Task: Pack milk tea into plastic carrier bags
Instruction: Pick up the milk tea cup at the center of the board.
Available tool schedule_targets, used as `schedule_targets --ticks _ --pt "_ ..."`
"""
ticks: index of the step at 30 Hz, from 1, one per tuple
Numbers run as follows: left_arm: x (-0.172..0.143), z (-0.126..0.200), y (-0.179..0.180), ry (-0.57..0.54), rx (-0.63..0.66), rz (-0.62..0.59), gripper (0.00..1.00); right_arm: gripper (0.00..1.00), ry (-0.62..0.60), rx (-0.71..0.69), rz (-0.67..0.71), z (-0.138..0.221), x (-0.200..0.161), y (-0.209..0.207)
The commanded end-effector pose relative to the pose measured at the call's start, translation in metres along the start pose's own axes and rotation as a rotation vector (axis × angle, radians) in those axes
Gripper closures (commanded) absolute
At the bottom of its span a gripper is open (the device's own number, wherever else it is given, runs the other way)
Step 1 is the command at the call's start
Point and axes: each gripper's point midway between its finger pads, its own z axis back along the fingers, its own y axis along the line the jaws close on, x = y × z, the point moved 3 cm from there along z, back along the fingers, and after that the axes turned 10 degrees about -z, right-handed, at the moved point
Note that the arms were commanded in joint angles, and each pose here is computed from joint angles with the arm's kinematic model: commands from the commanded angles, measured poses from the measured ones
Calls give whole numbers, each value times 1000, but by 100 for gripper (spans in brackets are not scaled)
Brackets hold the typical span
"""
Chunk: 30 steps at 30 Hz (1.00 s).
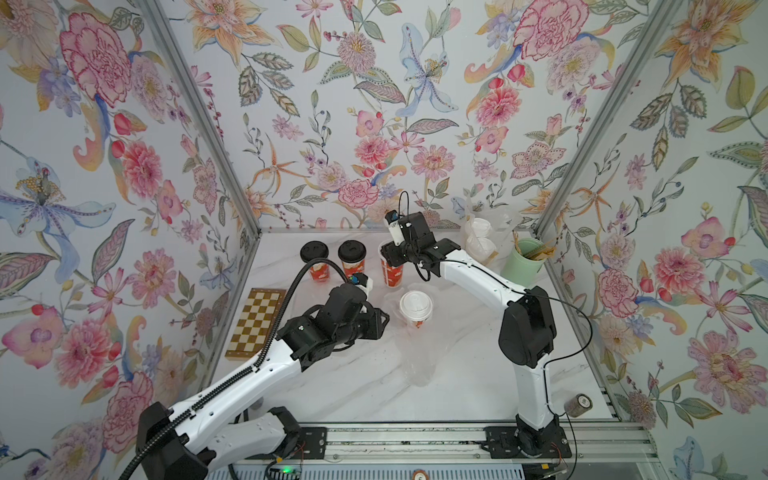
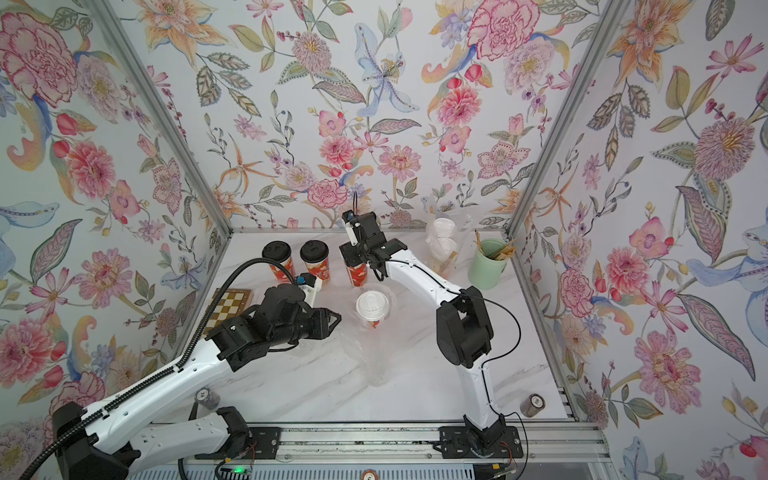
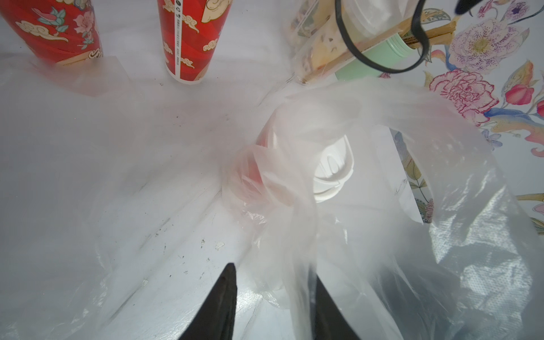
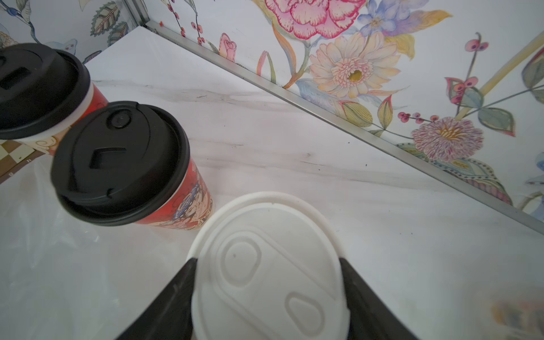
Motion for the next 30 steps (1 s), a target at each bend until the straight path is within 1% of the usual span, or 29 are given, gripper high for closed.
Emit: schedule_targets --ticks 1,7,14,21,27,30 --pt "5 8 -7 -24 -48 3 60 38 -160 7 5 67 54 11" --pt "0 8 -15 -30 -87 5 58 40 -221 11 8 119 68 19" --pt "-2 11 -29 -44 -145 -3 49 41 -269 20 -6 187 75 32" --pt "-1 18 -47 -59 -181 -17 40 43 -296 47 -44 252 63 44" --pt "-14 18 -59 -27 -197 -35 40 45 -279 69 -98 291 43 44" --pt "-20 20 -62 -22 -203 -34 43 47 -256 87 -130 305 30 45"
